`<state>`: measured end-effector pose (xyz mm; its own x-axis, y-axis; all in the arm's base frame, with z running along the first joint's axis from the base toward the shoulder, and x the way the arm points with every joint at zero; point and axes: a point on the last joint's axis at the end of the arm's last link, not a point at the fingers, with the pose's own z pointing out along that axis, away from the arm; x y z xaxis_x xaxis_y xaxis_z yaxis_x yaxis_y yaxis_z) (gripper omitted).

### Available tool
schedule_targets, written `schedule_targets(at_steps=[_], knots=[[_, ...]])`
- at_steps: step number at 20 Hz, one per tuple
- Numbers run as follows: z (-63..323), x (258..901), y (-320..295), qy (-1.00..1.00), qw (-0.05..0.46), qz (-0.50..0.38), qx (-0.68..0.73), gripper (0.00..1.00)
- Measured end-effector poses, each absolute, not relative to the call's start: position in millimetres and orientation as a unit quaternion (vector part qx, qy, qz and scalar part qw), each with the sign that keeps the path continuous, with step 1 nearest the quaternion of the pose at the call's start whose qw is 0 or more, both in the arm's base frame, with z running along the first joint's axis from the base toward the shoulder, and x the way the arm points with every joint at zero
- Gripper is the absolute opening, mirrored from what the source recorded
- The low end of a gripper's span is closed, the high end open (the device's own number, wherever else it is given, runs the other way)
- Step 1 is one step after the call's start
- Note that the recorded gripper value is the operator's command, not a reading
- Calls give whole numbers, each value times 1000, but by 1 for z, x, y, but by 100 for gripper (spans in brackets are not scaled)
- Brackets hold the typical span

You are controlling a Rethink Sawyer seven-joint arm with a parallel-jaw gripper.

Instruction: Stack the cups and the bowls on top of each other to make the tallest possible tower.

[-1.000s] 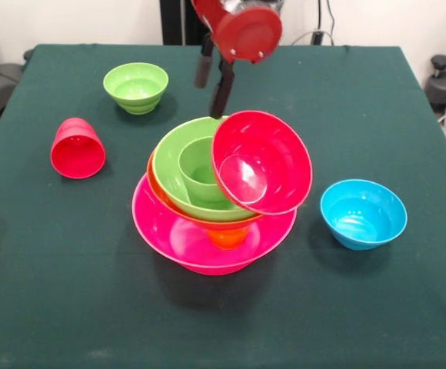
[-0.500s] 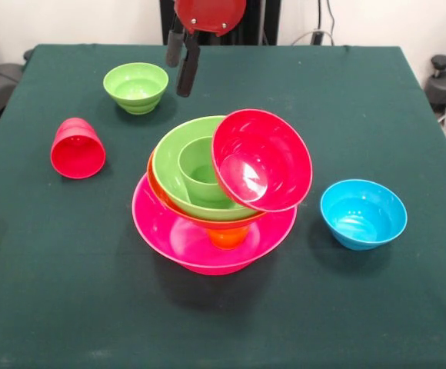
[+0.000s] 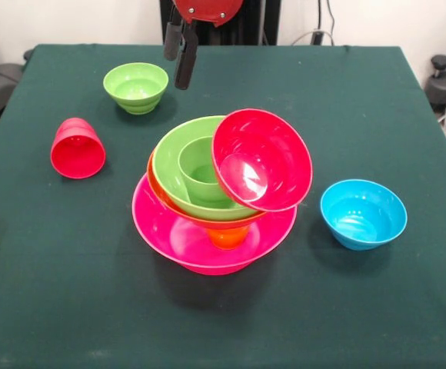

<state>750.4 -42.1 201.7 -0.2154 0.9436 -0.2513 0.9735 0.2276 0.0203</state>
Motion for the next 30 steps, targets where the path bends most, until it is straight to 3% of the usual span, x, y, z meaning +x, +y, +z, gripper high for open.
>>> schedule_targets(at_steps=[30], knots=[[200, 753, -35, 783, 111, -76, 607, 100]])
